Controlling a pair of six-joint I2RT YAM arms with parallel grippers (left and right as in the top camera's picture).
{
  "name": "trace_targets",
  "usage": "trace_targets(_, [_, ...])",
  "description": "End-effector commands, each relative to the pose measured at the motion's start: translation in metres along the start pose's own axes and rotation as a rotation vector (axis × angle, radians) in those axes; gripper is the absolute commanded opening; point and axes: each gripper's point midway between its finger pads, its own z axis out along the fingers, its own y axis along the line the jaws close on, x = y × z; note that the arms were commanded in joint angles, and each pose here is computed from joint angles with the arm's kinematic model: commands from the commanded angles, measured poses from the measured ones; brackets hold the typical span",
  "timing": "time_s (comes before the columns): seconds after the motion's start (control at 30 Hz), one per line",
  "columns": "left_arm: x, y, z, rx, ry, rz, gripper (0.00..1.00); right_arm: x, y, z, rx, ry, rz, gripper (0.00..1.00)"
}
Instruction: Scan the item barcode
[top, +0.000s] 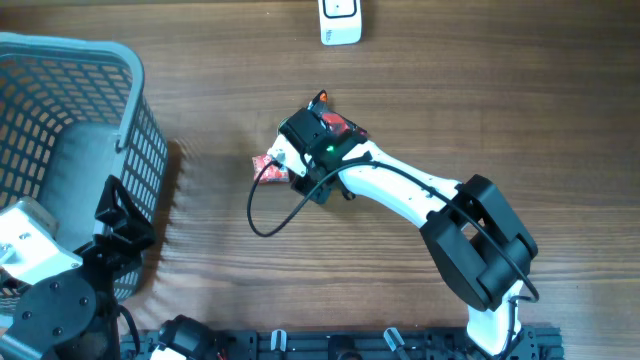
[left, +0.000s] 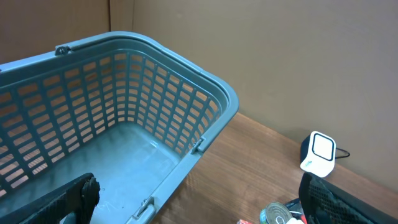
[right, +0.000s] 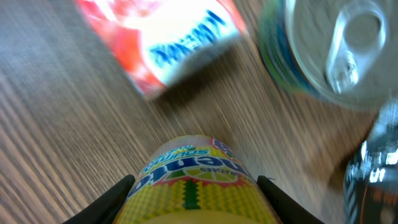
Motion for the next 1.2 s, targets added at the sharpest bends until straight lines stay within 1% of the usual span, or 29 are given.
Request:
trace_targets(0.0, [0.002,-0.001,0.001,0.002,0.007,-0.008,1.0,0.012,-0.008,-0.003,0.058,0.051,0.305,0.55])
trace_targets(0.2, [0.002,-0.001,0.001,0.003,0.006,-0.009,1.0,0.022,-0.005,-0.016,0.071,0.077,0.719,0.53])
trace_targets(0.53, [0.003,-0.003,0.001,0.011,0.012,-0.009,1.0,0.037,0.0,-0.021,0.12,0.118,1.337,0.53])
trace_targets(0.73, [0.003,-0.003,0.001,0.011,0.013,-0.051,1.0,0.039,-0.002,-0.021,0.157,0.1,1.645,0.54])
trace_targets(1.07, [0.004,-0.002,0.001,0.01,0.015,-0.059,1.0,0.05,-0.01,-0.023,0.269,0.051,2.073,0.55])
trace_targets(1.1, [0.003,-0.002,0.001,0.01,0.015,-0.06,1.0,0.051,-0.011,-0.023,0.272,0.049,2.099,0.57])
trace_targets(1.13, [0.003,-0.002,0.001,0.01,0.015,-0.06,1.0,0.051,-0.012,-0.023,0.275,0.047,2.122,0.64])
trace_targets(1.17, [0.003,-0.002,0.001,0.01,0.015,-0.06,1.0,0.052,-0.012,-0.023,0.272,0.05,2.129,0.77])
